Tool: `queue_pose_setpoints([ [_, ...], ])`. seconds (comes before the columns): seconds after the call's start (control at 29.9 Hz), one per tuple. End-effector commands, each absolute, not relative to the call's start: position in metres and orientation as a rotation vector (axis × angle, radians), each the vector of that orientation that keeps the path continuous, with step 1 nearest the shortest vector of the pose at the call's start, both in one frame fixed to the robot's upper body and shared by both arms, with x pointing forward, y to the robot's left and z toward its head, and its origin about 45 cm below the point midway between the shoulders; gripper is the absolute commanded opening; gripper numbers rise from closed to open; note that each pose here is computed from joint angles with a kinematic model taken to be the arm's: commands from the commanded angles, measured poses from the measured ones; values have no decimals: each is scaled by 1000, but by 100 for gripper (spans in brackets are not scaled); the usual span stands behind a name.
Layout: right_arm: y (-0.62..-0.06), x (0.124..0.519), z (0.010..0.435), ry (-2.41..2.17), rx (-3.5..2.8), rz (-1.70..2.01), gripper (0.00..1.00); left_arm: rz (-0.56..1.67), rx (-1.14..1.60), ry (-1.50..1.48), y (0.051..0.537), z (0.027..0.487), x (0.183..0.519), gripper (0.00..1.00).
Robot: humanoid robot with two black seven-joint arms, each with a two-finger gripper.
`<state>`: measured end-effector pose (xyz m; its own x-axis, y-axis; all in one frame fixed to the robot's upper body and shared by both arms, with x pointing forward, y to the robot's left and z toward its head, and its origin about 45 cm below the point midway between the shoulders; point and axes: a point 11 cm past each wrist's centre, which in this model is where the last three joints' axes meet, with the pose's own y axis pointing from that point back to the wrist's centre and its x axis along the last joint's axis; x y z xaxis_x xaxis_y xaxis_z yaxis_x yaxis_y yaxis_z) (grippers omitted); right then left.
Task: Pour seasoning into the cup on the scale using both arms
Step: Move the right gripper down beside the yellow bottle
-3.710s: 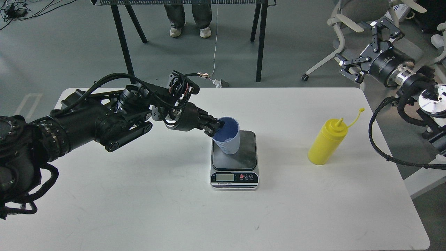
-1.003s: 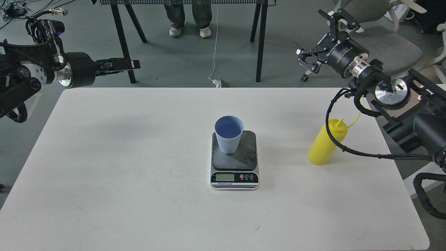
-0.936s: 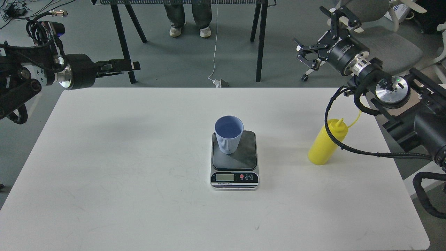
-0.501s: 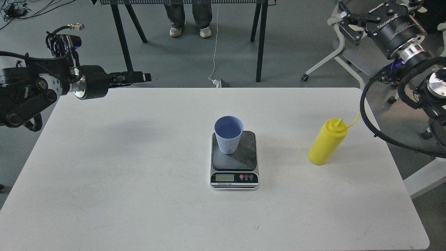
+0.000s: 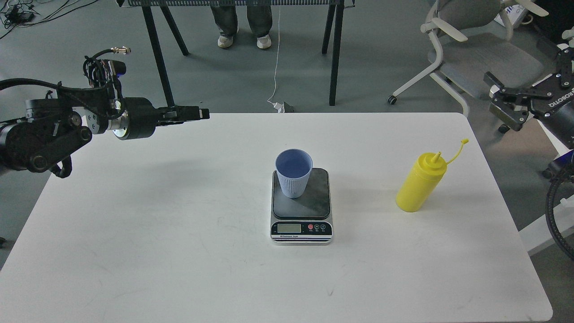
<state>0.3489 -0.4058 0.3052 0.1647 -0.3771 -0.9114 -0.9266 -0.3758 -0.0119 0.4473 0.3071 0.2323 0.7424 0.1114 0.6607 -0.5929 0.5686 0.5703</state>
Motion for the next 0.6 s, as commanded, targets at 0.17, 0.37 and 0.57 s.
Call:
queue_pose_setpoints([
  [0.17,-413,313,242,1337,-1712,1327,99,452,890,-598,315,226,444,73],
  [0.37,-416,288,210,1391,-1653,1415,99,444,885,-597,311,224,443,73],
  [0.57,-411,277,195,1391,-1620,1464,99,439,883,-597,308,223,443,73],
])
